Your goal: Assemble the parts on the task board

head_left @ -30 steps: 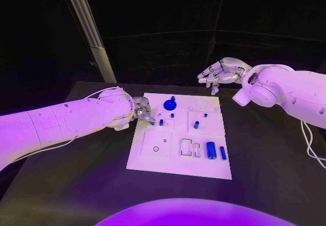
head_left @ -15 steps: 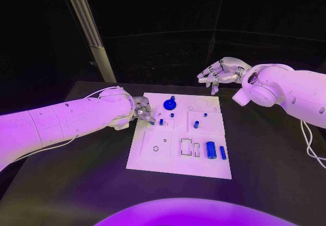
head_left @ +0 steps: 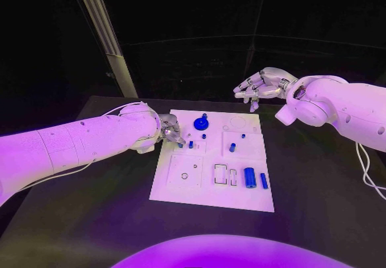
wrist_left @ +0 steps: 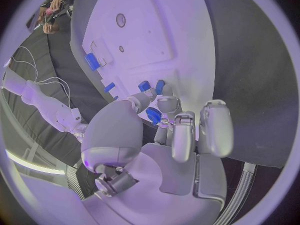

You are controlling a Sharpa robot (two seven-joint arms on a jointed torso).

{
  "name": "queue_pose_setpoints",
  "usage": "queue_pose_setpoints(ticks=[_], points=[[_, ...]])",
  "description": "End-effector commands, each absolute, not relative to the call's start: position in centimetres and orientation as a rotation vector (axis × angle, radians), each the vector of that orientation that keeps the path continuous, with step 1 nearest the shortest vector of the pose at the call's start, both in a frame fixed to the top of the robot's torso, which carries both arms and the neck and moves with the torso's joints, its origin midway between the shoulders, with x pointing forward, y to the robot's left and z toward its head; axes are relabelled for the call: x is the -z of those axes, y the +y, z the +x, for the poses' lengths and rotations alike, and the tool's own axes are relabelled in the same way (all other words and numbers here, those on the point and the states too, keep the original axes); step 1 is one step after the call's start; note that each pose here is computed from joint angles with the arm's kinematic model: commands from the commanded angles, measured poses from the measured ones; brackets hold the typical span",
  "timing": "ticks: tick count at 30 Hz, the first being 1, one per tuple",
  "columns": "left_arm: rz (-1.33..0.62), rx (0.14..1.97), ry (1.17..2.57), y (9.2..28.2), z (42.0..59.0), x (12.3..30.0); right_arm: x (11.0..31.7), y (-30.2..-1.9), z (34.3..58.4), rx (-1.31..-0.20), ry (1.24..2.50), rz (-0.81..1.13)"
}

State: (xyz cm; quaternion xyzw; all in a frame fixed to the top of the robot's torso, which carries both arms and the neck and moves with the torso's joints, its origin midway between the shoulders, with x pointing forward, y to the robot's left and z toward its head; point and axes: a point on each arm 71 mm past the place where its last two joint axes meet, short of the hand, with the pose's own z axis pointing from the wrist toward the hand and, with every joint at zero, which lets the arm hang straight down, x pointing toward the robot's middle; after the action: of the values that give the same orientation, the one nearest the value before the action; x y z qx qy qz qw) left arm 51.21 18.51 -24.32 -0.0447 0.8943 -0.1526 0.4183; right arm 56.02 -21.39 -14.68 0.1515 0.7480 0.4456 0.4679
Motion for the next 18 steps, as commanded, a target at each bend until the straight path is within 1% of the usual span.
queue_pose_setpoints(ticks=[1,18], points=[[-0.120,0.375,2.250,18.39,51.19,24.38,14.52,-21.25,56.01,-1.107,1.833,0.361],[-0.144,0.345,2.244,18.71,51.42,24.42,14.51,-21.28,56.02,-1.107,1.832,0.362]])
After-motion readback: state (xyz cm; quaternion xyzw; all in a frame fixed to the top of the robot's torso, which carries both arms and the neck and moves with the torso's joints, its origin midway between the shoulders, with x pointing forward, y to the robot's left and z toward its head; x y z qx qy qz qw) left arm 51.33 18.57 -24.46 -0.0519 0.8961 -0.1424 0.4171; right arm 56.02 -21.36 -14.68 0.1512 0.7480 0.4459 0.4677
